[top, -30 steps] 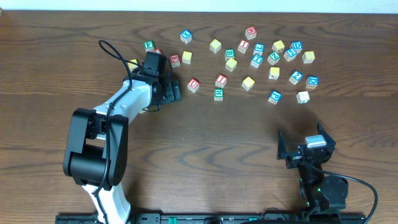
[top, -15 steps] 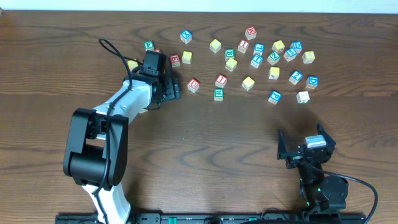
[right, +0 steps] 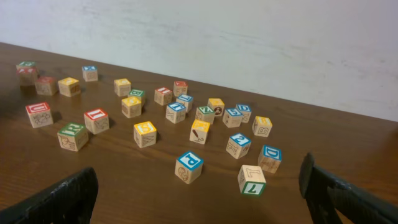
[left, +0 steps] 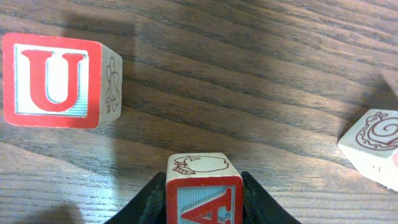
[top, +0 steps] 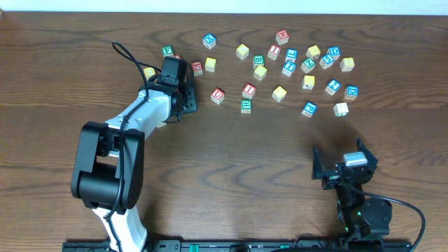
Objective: Spell out AI2
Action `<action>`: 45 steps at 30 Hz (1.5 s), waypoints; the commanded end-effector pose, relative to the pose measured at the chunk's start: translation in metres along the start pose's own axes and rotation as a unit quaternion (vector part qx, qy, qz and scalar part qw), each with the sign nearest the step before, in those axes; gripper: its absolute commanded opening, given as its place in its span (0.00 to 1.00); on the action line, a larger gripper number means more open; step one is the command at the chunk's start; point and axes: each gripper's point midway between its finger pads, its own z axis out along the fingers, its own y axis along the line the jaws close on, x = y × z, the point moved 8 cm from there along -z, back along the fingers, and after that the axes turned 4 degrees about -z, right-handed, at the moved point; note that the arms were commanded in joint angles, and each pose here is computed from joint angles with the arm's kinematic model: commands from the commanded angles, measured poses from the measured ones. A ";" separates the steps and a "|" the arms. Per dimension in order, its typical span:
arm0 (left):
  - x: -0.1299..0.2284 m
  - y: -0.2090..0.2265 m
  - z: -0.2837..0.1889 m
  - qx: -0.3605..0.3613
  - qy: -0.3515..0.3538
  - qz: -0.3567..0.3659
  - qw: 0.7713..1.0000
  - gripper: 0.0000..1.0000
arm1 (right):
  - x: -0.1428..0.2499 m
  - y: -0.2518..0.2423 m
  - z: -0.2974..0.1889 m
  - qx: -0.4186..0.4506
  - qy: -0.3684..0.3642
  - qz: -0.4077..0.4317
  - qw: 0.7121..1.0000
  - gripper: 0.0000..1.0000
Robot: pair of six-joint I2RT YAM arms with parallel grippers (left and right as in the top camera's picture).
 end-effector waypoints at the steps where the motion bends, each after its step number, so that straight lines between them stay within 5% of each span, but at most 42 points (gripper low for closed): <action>1: -0.007 -0.002 0.000 -0.002 -0.007 0.015 1.000 0.30 | 0.001 -0.001 0.000 0.004 0.001 0.009 1.000 0.99; 9: -0.007 -0.002 0.000 -0.002 -0.007 0.061 0.998 0.29 | 0.001 -0.001 0.000 0.004 0.001 0.009 1.000 0.99; 22: 0.012 0.002 -0.001 0.010 0.053 0.233 0.971 0.29 | 0.001 -0.001 0.000 0.004 0.001 0.009 1.000 0.99; 30: 0.033 -0.008 -0.006 0.103 0.109 0.288 0.946 0.21 | 0.001 -0.001 0.000 0.004 0.000 0.009 1.000 0.99; 45: 0.057 0.002 -0.014 0.134 0.169 0.447 0.868 0.22 | 0.001 -0.001 0.000 0.004 0.001 0.009 1.000 0.99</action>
